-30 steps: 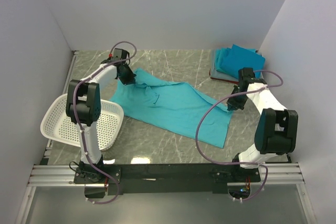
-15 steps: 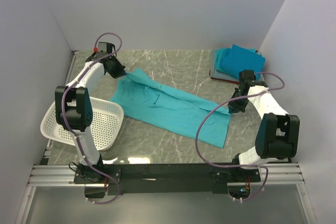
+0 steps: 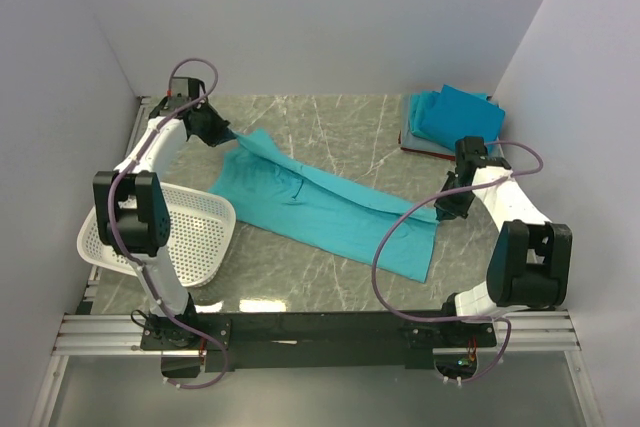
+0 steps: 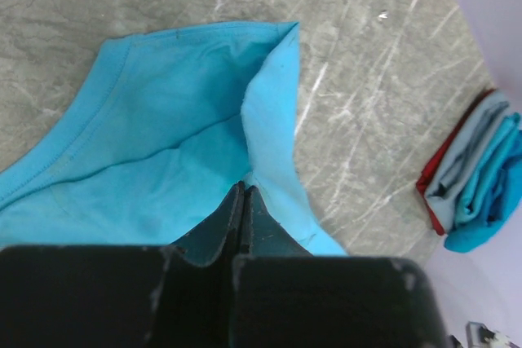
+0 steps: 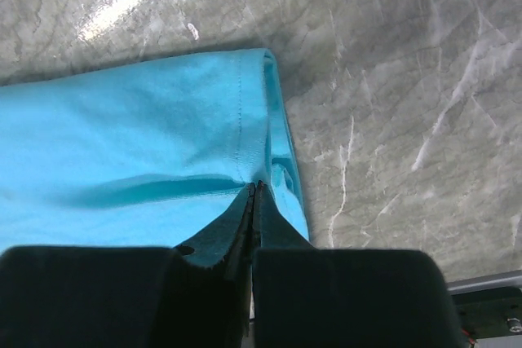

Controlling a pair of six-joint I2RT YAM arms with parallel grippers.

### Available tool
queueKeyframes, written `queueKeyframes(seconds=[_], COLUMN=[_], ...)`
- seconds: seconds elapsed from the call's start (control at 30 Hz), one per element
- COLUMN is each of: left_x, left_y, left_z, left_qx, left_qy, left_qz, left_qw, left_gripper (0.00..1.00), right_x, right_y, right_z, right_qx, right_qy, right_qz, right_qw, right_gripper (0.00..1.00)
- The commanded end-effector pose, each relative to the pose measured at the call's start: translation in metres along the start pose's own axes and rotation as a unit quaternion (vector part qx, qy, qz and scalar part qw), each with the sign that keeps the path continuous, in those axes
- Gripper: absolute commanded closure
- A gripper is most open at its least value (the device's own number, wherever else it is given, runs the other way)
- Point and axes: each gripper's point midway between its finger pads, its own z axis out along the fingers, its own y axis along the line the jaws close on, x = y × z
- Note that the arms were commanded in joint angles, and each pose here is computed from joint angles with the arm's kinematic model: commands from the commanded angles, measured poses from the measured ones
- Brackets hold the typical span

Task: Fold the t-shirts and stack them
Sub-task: Fold the tshirt

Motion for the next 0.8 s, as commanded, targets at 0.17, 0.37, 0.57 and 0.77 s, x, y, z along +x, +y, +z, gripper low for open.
queueKeyframes(seconds=[0.17, 0.37, 0.57, 0.77], left_x=[-0.015, -0.007, 0.002, 0.011], left_y=[-0.027, -0.016, 0.003, 0.026], left_z=[-0.036, -0.036, -0.039, -0.052], left_qx=[0.049, 0.035, 0.003, -0.032], left_qy=[-0.021, -0.012, -0.009, -0.015], left_qz=[0.004, 0.004, -0.001, -0.009], left_qw=[0.999, 0.999, 1.000, 0.999], left_gripper=[1.00, 1.00, 1.00, 0.71], right_x=[-0.011, -0.001, 0.013, 0.015], right_y=[-0.003, -0.010, -0.014, -0.020], right_z=[-0.019, -0.011, -0.005, -0.010], right_qx=[0.011, 0.020, 0.021, 0.034], right_qy=[-0.032, -0.019, -0.007, -0.006], right_qz=[-0.006, -0.012, -0.008, -0.011], right_qw=[0.999, 1.000, 1.000, 0.999], right_gripper=[1.00, 1.00, 1.00, 0.69])
